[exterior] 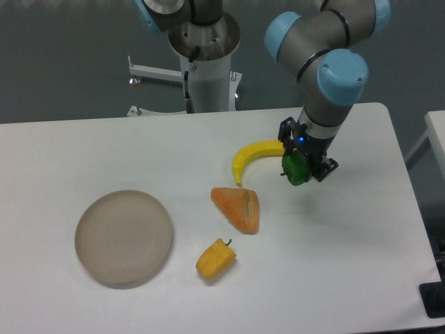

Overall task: Pick up the green pepper from the plate
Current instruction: 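Lift the green pepper off the plate and carry it beside the banana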

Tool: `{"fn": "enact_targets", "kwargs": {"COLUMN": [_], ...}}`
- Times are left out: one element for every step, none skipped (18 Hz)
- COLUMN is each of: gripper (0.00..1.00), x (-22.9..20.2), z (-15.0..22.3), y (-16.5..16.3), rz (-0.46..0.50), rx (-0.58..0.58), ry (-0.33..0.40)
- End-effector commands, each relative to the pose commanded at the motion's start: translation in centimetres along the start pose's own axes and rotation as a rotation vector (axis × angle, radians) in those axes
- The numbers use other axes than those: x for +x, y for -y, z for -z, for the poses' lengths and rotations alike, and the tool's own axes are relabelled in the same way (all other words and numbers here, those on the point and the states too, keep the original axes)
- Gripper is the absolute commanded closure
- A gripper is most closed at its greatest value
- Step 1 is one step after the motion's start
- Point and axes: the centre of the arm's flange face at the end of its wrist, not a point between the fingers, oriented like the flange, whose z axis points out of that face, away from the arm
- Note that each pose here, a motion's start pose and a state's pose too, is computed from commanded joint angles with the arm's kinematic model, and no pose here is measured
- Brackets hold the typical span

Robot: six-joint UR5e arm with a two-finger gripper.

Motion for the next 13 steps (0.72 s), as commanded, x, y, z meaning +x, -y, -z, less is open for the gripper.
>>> {"fn": "enact_targets", "kwargs": {"gripper": [0.66, 0.66, 0.66, 0.66, 0.66, 0.66, 0.66, 0.66, 0.66, 0.66, 0.66, 0.66, 0.66], "x": [-0.03, -0.22, -0.36, -0.5, -0.55, -0.58, -0.61, -0.63, -0.62, -0.69, -0.76, -0.85, -0.94], "z": [0.07, 0.42, 0.27, 0.24, 0.04, -0.06, 0.01, 0.13, 0.07, 0.06, 0.08, 0.05, -0.13], "y": [-0.1, -0.12, -0.12, -0.13, -0.03, -0.03, -0.03, -0.02, -0.03, -0.02, -0.02, -0.01, -0.01], "rz": [0.0, -0.002, 0.0, 0.001, -0.002, -0.002, 0.0, 0.0, 0.0, 0.0, 0.0, -0.001, -0.001], "rx": [-0.011, -0.015, -0.015, -0.016, -0.017, -0.017, -0.017, -0.017, -0.017, -0.017, -0.016, -0.016, -0.016], "ry": [0.002, 0.01, 0.007, 0.009, 0.006, 0.004, 0.006, 0.006, 0.006, 0.007, 0.015, 0.019, 0.018]}}
